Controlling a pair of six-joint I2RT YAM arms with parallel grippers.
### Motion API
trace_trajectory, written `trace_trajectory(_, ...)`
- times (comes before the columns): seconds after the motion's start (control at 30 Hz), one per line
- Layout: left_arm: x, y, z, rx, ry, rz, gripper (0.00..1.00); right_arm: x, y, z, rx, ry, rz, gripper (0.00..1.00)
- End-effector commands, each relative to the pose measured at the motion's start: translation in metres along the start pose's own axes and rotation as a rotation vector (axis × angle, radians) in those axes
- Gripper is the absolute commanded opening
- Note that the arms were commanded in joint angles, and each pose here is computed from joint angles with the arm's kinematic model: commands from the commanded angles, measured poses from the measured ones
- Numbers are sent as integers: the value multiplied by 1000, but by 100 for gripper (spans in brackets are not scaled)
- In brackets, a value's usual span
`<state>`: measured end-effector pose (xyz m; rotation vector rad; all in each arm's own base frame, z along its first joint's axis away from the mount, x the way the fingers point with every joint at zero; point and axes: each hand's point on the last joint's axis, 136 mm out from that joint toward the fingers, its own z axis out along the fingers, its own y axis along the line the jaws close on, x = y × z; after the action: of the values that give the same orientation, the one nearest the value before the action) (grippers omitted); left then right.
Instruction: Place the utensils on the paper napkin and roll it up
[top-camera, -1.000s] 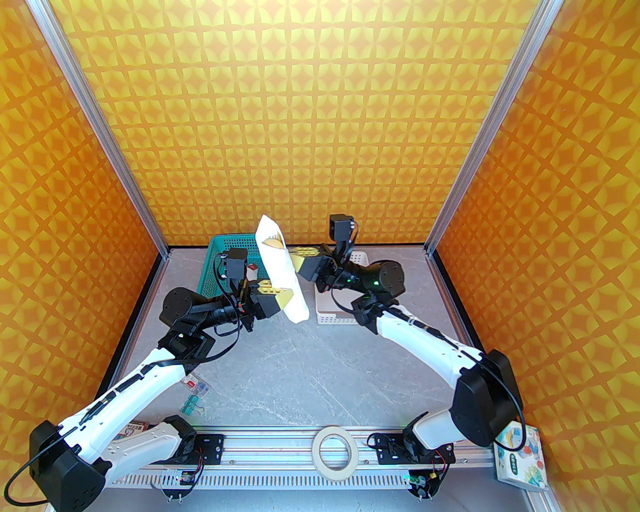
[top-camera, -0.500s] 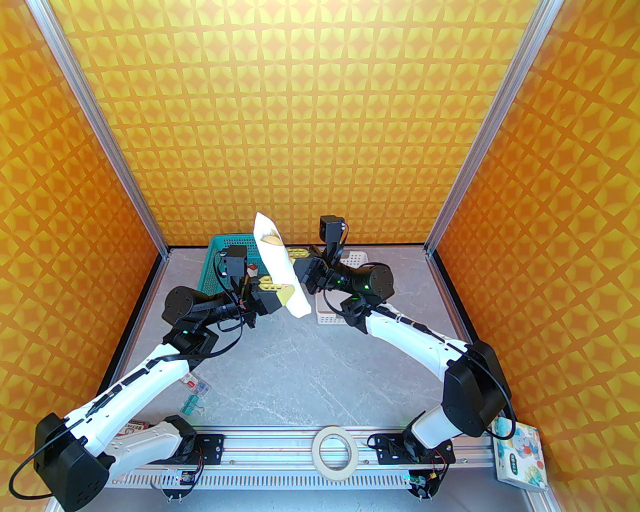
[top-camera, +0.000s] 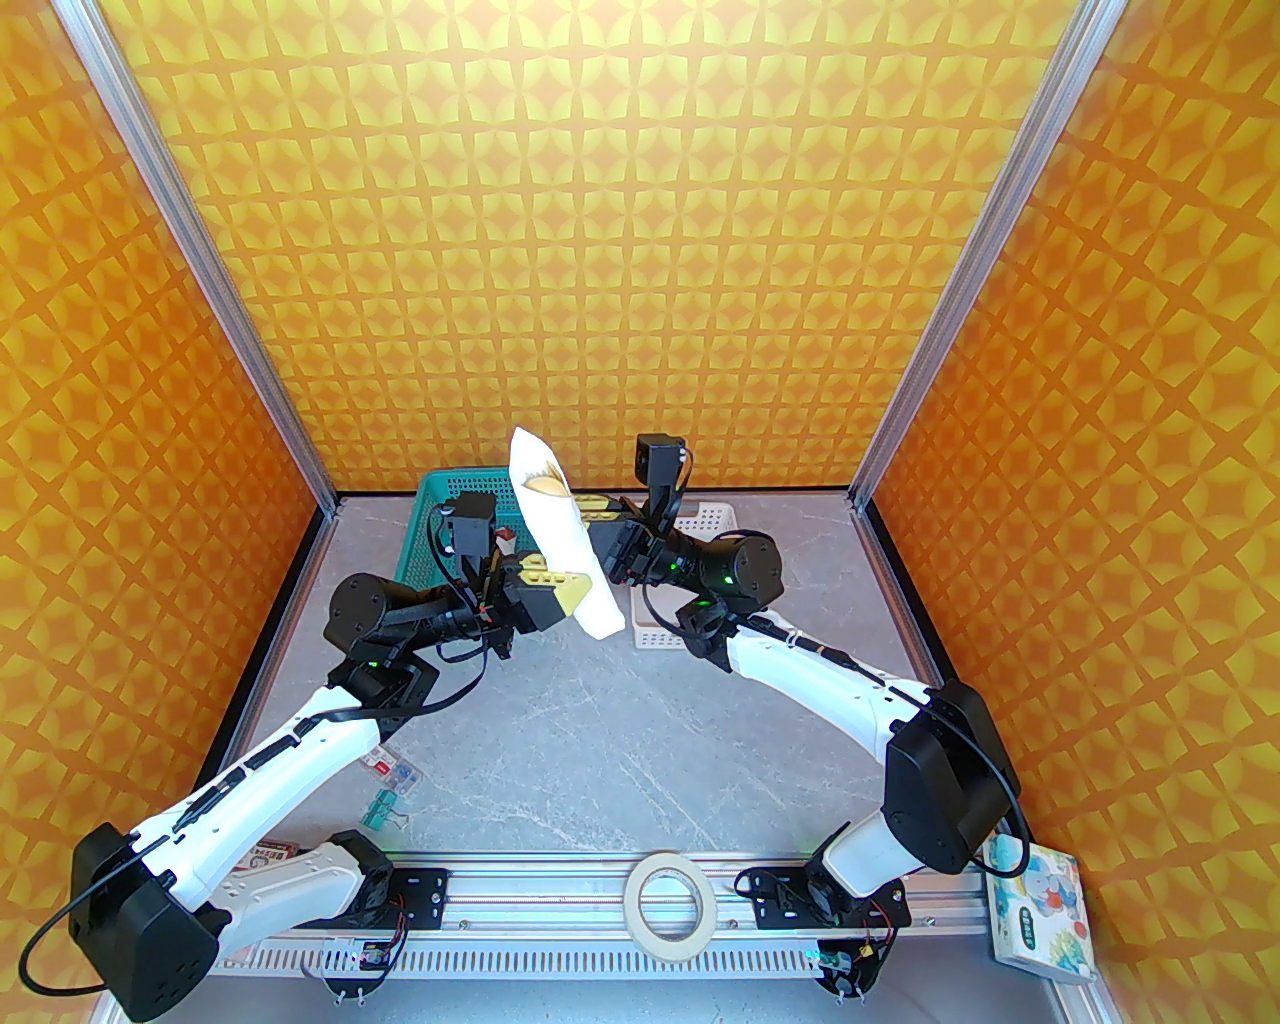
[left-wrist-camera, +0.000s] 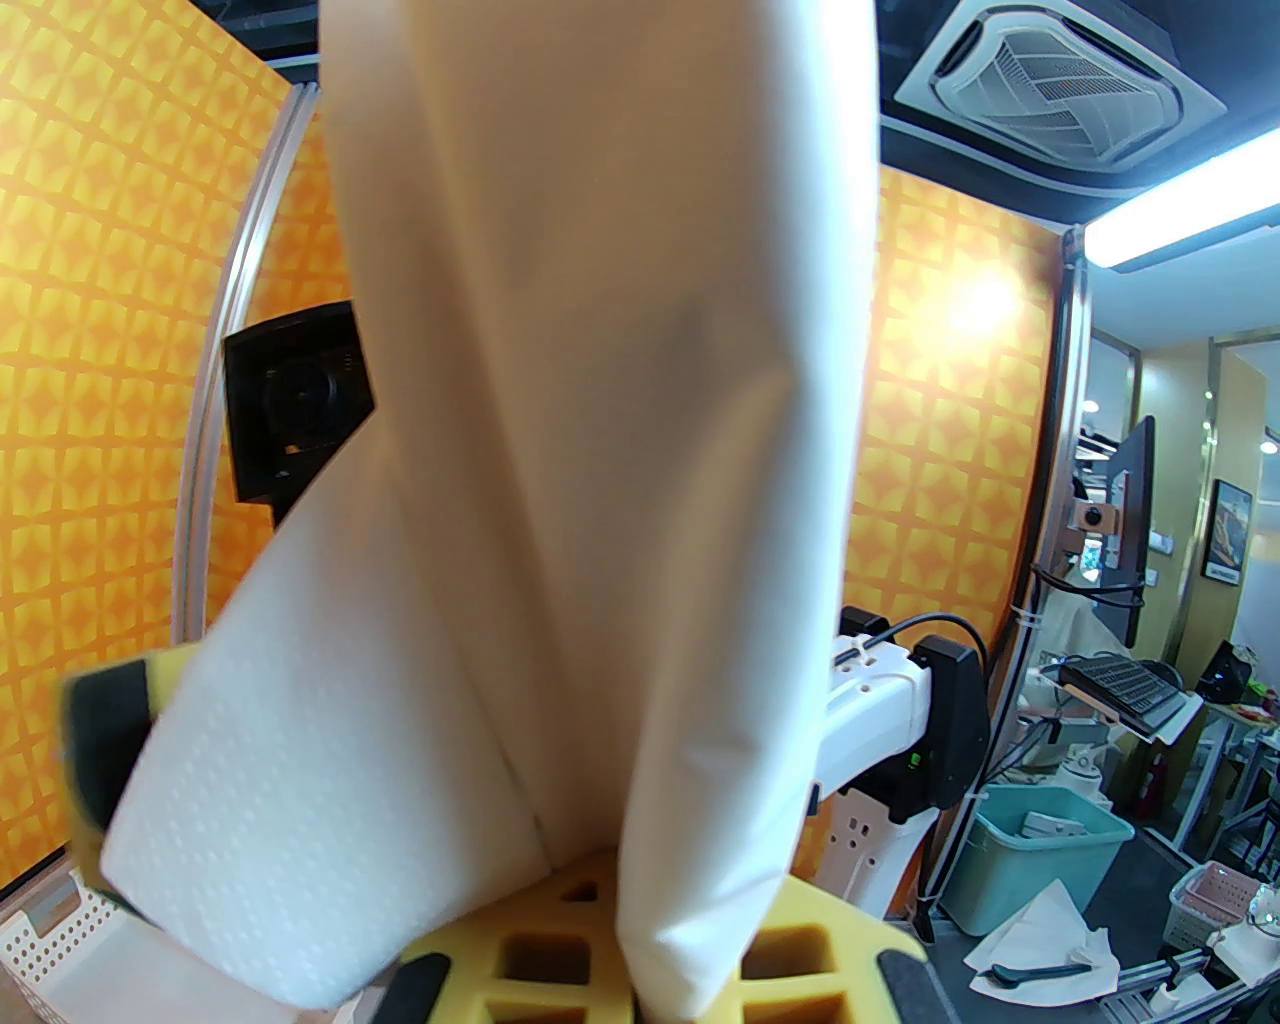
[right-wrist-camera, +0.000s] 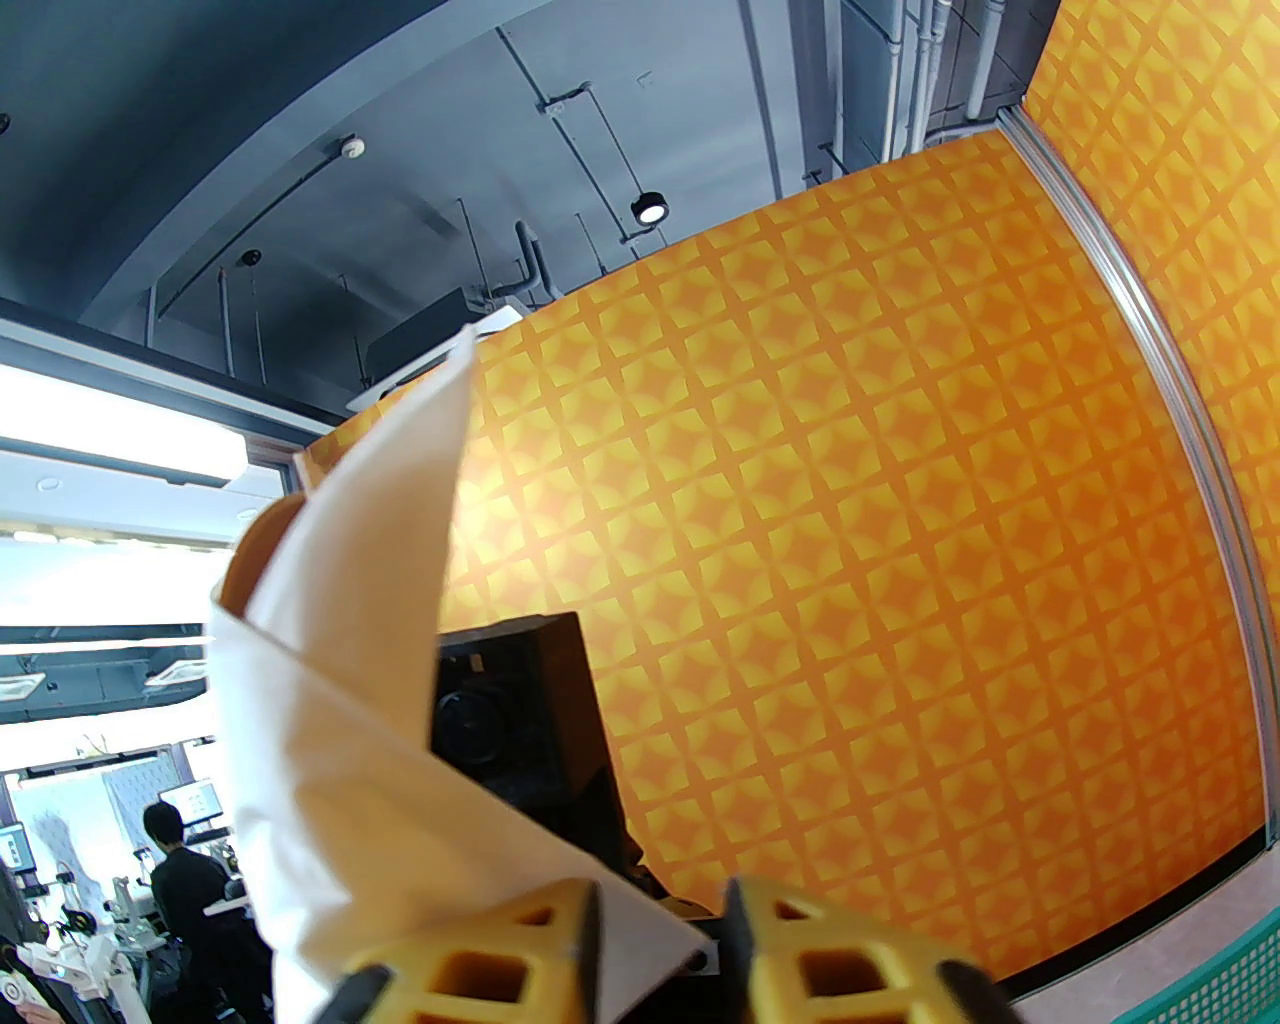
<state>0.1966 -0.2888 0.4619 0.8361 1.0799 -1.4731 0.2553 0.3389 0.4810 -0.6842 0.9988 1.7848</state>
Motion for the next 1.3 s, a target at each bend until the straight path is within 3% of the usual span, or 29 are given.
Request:
trace_trajectory(0.0,1,0,5,7,12,5,0,15,-3,3,-3,24,29,34)
trace_trajectory(0.73,2,4,4,-12,5,7,0,48,-67,-12,173,68,97,53)
trace_trajectory(1.0,3,7,2,-32,1,8,0,43,-115,-78,385,29,101,60)
trace_trajectory(1.27,6,22,-6,-124,12,5,0,37,-111,-150,583,62,4,73)
